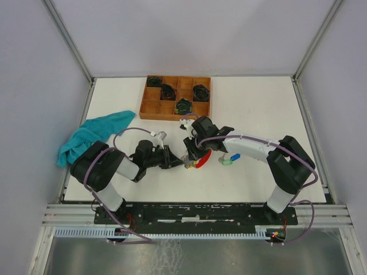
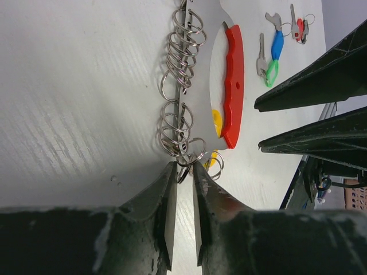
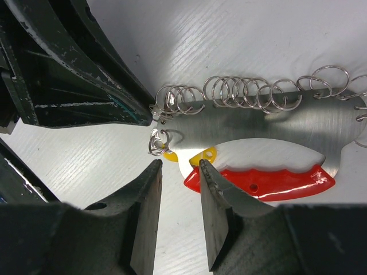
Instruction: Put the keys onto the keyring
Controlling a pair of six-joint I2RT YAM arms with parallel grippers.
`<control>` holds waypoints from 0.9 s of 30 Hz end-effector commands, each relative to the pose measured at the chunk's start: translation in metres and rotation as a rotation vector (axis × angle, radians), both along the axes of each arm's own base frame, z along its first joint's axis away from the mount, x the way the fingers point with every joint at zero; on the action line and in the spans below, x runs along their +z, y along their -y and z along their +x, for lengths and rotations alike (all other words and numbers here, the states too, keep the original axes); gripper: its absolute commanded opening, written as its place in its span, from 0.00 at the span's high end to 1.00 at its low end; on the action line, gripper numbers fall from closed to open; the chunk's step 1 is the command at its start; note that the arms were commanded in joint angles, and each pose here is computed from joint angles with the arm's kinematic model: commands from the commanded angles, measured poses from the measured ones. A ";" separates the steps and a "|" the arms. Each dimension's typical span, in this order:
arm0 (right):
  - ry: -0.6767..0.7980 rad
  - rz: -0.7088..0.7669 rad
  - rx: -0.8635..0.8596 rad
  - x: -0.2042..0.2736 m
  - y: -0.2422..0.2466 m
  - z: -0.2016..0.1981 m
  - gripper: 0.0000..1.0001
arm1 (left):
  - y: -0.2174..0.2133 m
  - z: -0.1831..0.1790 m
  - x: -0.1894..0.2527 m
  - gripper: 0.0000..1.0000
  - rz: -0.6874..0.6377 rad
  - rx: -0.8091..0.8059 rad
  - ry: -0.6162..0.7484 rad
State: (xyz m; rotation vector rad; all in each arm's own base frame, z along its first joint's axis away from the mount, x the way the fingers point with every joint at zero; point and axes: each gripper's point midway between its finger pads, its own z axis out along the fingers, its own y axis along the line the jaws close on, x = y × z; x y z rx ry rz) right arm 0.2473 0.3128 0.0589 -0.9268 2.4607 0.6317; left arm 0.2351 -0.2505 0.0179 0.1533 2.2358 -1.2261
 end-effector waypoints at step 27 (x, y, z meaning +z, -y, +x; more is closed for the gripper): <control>0.219 0.255 0.022 0.107 0.013 0.014 0.58 | 0.006 0.027 0.107 0.97 0.172 -0.092 0.584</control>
